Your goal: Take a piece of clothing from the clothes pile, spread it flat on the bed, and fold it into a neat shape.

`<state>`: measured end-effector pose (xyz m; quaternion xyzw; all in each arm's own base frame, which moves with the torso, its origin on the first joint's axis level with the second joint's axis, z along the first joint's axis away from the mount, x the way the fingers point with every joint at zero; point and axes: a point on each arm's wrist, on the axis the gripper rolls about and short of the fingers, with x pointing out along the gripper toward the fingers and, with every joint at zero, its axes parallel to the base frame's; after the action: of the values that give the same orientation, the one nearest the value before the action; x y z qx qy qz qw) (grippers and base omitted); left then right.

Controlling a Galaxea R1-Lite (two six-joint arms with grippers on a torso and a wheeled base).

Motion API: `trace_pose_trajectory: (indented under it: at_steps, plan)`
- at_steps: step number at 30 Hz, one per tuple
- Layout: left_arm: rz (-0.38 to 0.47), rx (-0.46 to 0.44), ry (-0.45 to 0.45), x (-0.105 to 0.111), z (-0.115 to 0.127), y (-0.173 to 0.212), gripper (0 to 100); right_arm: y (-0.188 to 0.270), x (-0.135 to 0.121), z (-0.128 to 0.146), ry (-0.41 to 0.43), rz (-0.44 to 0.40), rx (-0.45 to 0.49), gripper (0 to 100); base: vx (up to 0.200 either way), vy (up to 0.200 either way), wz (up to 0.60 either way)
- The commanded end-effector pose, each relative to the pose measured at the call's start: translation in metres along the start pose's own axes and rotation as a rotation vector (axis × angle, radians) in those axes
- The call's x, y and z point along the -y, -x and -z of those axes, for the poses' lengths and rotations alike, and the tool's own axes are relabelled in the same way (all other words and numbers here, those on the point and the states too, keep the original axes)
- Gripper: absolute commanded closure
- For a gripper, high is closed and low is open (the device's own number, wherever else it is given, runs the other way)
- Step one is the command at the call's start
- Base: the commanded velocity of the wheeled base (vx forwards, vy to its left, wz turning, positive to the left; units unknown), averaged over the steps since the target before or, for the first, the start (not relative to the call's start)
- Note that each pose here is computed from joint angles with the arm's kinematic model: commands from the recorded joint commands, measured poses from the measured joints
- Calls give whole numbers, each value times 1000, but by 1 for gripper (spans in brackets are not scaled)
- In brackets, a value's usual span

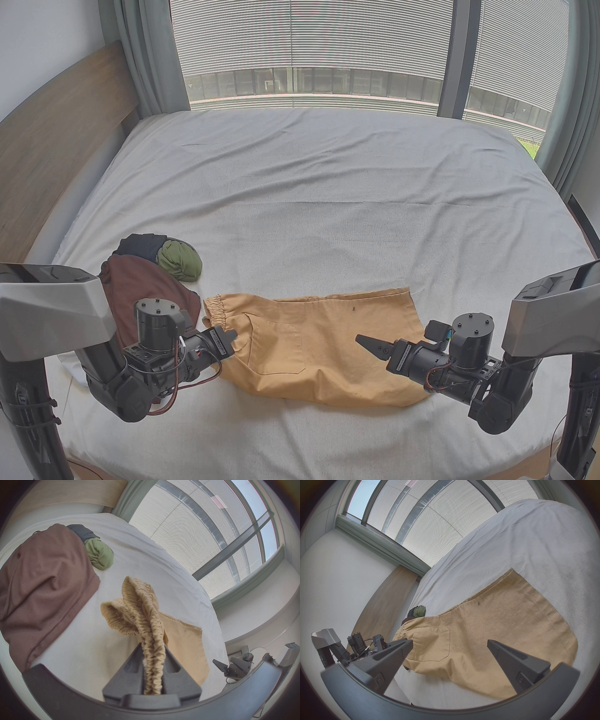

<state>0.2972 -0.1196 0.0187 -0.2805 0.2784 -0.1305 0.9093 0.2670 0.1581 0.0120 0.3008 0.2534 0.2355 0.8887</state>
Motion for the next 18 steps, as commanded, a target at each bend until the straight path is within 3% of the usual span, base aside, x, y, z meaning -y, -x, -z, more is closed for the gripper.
trace_pose_trajectory:
  at_steps: [1,18]
  plan:
    - [65,23,-19,24,-9,2,100,0,3,-7,-4,5,23,0,0,0,0]
    - [121,-53,-65,74,-7,-15,100,6,13,-37,-14,21,120,0,0,0,0]
